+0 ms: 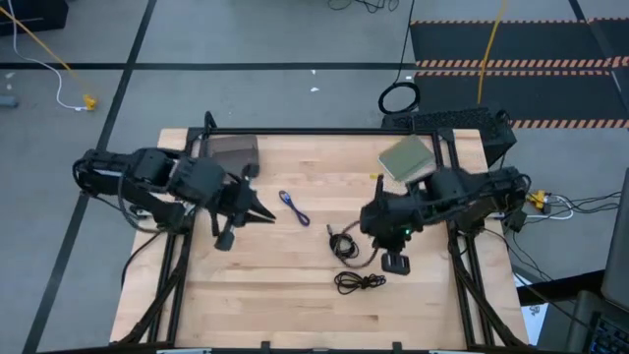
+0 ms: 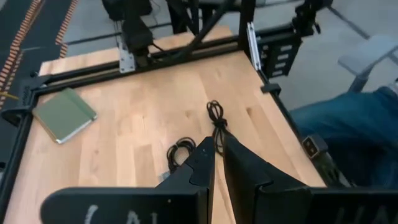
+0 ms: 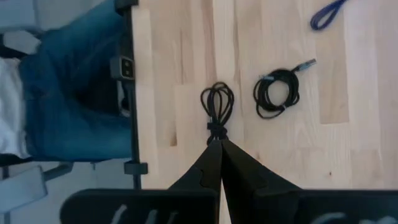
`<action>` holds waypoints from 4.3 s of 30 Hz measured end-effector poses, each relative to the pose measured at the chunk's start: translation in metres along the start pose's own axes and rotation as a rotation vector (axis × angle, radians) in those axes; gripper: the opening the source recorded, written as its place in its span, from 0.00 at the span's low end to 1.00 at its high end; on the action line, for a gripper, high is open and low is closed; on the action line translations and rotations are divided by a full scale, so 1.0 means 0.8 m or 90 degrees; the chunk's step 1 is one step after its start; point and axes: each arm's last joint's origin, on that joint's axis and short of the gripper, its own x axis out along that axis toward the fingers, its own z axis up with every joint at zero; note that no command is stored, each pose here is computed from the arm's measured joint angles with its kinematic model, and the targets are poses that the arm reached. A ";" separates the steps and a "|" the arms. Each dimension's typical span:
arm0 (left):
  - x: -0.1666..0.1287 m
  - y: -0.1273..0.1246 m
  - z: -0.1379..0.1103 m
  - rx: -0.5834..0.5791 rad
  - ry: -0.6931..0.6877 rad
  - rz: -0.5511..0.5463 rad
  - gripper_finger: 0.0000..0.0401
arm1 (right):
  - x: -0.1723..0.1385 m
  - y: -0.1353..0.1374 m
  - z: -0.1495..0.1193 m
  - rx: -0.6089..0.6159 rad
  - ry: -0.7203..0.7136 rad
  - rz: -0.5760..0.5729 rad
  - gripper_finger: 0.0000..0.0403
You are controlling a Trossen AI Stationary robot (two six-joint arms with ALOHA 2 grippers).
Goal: Pick and place USB-C Cables
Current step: Put the bottom black charger cable into the black bin
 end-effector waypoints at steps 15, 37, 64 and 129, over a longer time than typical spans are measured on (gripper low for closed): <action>0.094 -0.039 -0.062 0.041 0.051 0.002 0.09 | 0.136 0.009 -0.030 -0.011 0.144 -0.045 0.00; 0.111 -0.039 -0.076 0.053 0.028 0.022 0.09 | 0.254 -0.005 -0.080 -0.086 0.163 -0.033 0.23; 0.111 -0.039 -0.071 0.079 0.002 0.023 0.09 | 0.309 -0.017 -0.128 -0.208 0.140 -0.077 0.64; 0.150 -0.036 -0.050 0.141 -0.109 0.070 0.11 | 0.137 -0.060 -0.089 -0.299 -0.302 -0.133 0.07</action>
